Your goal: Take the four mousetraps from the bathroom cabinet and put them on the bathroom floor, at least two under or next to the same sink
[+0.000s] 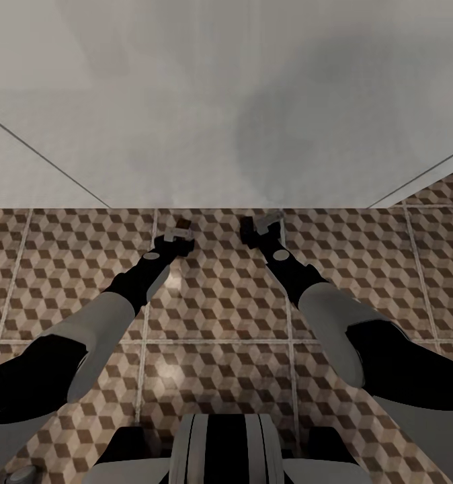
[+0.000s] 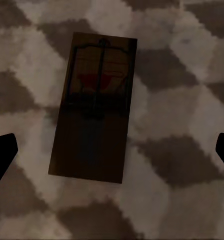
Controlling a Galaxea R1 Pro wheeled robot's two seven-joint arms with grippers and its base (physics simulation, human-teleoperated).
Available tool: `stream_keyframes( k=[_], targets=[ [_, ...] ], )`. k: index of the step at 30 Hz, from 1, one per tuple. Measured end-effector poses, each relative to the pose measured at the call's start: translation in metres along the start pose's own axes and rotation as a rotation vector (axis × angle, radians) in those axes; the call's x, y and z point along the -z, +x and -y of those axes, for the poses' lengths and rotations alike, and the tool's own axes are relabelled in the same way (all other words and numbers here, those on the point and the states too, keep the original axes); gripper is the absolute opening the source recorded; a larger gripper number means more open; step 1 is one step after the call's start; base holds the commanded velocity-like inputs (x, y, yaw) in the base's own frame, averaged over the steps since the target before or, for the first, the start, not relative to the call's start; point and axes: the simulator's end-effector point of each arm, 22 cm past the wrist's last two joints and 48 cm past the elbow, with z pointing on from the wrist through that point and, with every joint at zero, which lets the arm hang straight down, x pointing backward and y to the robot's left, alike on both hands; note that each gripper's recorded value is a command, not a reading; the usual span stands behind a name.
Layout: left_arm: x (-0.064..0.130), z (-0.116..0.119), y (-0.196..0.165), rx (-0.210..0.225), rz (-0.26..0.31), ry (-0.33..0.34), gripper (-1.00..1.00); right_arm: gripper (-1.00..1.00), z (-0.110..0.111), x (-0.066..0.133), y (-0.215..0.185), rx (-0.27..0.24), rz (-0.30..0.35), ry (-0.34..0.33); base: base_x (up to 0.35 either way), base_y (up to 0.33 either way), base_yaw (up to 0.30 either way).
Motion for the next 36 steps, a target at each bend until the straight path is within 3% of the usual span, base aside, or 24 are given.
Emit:
stream_keyframes(
  k=[6,21,36],
  targets=[
    [0.0002,-0.0002,-0.0078,0.005,0.040,0.000,1.00,1.00,0.0000,0.0000,-0.0001,0.000,0.000,0.000,0.000,0.000,0.000],
    [-0.0001,-0.0012,-0.0060,0.007,0.045,-0.002,1.00,1.00,0.0000,-0.0001,0.0001,0.000,0.000,0.000,-0.019,0.000,0.000],
    [-0.0003,-0.0012,-0.0073,0.007,0.048,-0.002,1.00,1.00,-0.0007,-0.0003,-0.0017,0.000,0.009,-0.003,-0.292,0.000,0.000]
  ],
)
